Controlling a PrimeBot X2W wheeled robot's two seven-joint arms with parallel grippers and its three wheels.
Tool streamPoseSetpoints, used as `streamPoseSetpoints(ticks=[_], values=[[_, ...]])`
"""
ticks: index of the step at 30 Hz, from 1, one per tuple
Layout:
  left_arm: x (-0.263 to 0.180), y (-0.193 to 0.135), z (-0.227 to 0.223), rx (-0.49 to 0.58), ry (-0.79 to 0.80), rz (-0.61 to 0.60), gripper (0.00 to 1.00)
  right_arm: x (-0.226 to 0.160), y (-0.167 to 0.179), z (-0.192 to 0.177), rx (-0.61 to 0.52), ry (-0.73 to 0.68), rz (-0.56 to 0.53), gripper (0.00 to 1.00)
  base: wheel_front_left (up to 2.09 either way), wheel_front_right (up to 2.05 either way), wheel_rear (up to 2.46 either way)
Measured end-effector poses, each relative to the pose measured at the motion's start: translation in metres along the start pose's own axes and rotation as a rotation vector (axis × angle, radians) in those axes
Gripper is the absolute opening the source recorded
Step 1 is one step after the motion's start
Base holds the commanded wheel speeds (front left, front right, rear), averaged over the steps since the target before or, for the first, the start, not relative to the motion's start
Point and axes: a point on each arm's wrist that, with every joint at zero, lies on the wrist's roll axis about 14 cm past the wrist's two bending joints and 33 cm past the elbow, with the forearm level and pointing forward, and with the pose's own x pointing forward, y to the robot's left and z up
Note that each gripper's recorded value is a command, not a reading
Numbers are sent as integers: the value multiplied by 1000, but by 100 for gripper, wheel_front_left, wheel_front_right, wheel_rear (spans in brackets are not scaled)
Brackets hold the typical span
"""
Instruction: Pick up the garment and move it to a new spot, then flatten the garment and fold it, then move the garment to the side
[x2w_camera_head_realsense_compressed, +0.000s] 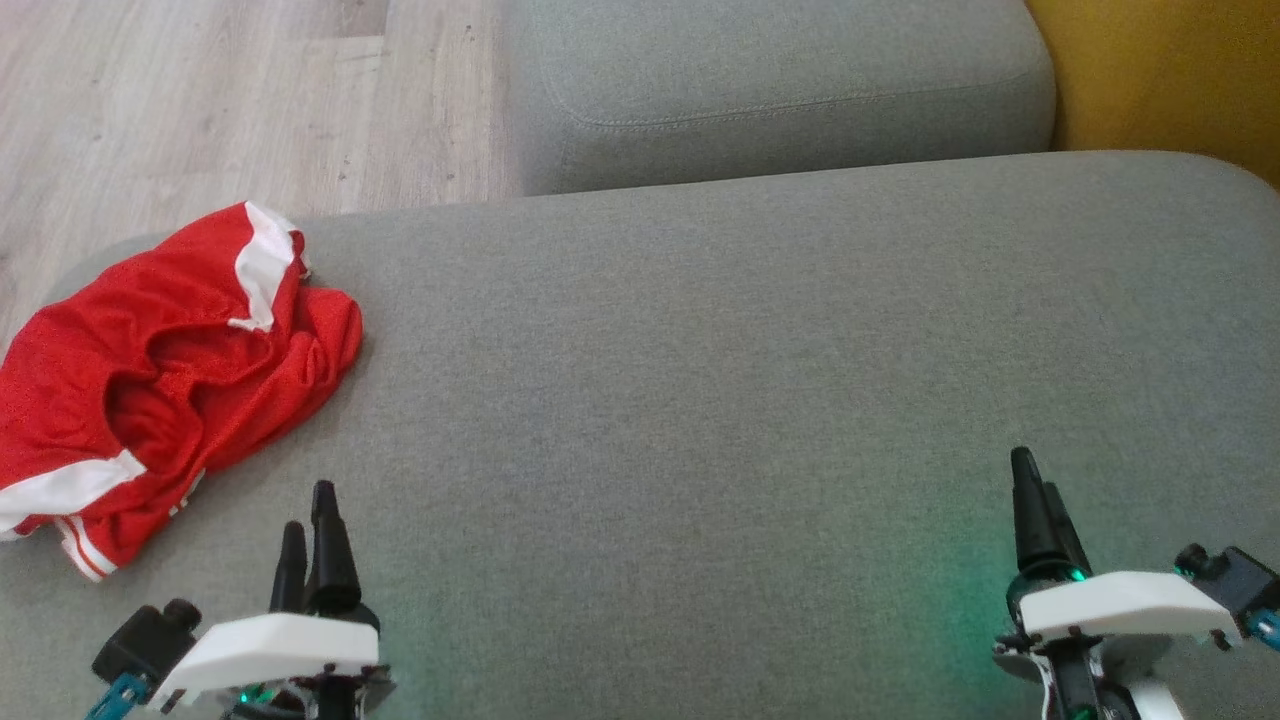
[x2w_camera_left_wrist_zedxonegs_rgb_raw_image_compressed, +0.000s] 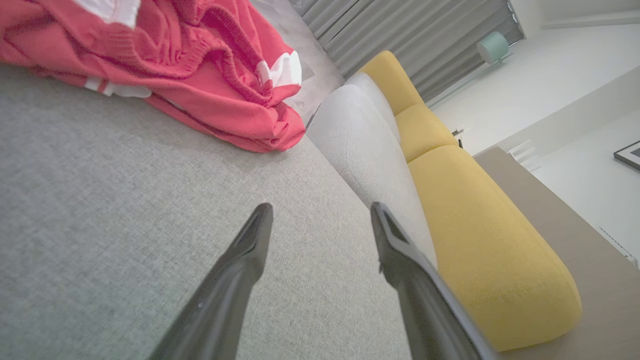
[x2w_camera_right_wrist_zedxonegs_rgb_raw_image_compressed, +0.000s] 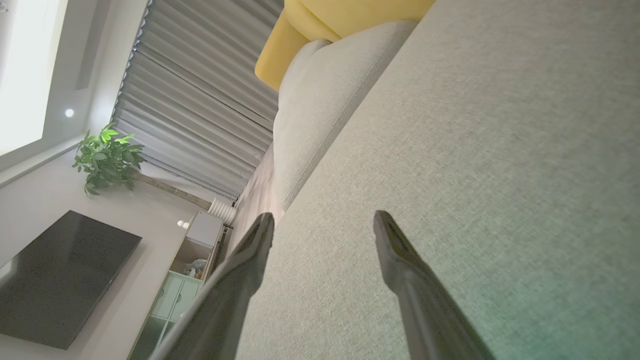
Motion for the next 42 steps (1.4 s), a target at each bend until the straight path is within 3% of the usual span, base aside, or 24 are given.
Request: streamPoseSetpoints(ticks=[42], values=[[1, -28, -8, 515, -64, -65, 100, 4, 43, -18, -517, -4, 166, 100, 0, 0, 0]])
